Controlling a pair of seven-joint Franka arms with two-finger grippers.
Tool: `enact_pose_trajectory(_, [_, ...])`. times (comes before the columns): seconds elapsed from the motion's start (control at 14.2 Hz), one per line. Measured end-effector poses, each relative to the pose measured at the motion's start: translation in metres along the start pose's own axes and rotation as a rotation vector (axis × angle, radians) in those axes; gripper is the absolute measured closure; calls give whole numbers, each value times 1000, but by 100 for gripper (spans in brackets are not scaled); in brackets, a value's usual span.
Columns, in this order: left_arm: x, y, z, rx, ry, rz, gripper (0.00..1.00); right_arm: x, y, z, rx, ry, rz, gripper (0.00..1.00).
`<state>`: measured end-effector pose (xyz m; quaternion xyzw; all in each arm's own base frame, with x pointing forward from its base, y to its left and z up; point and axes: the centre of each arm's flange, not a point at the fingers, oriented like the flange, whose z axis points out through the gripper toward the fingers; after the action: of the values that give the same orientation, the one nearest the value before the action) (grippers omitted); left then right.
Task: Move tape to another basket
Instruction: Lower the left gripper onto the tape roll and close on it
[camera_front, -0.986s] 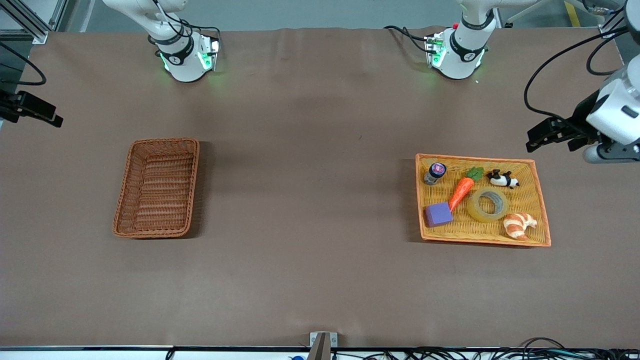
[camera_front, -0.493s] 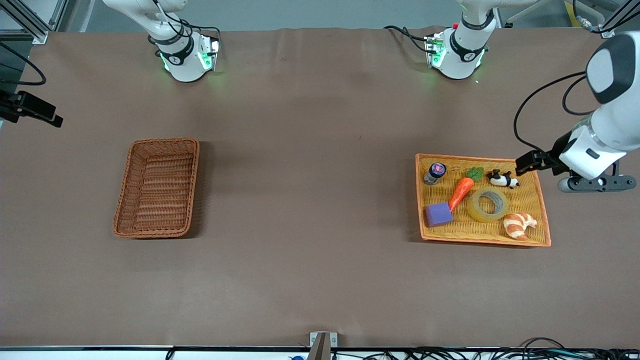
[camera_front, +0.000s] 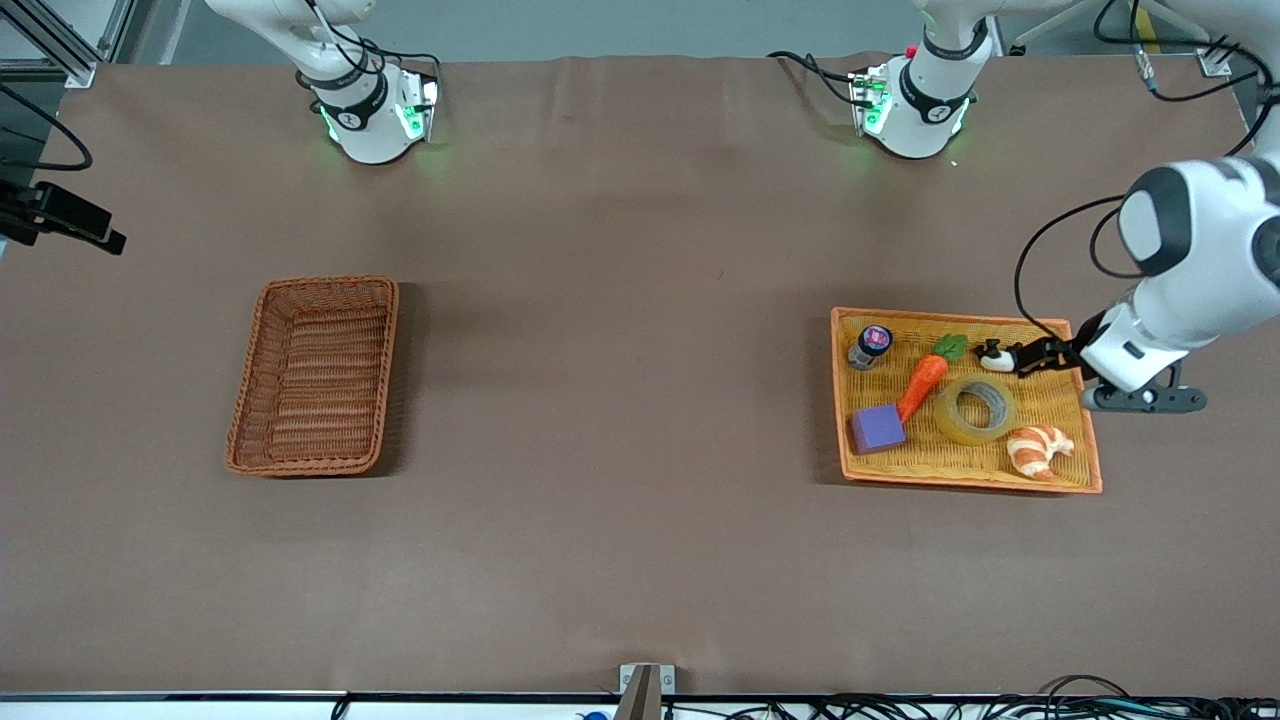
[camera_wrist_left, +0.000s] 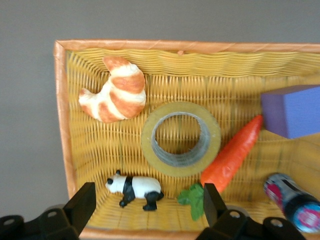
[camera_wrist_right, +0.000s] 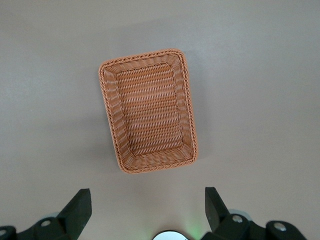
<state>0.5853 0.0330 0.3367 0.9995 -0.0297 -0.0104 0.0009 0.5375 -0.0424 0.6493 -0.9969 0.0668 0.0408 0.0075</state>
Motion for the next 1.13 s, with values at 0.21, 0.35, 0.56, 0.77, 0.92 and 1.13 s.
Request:
enact_pose_trajectory(0.21, [10, -1, 50, 7, 0, 24, 5, 0, 0, 0, 0, 0, 0, 0])
enact_pose_trajectory(0.35, [15, -1, 77, 17, 15, 35, 5, 0, 0, 0, 0, 0, 0, 0])
enact_pose_trajectory(0.56, [19, -2, 106, 31, 26, 49, 9, 0, 0, 0, 0, -2, 0, 0])
enact_pose_trajectory(0.77, [18, -2, 116, 31, 13, 50, 29, 0, 0, 0, 0, -1, 0, 0])
enact_pose_trajectory(0.92, [19, -2, 115, 31, 16, 50, 51, 0, 0, 0, 0, -1, 0, 0])
enact_pose_trajectory(1.13, [22, -2, 110, 38, 26, 59, 78, 0, 0, 0, 0, -1, -7, 0])
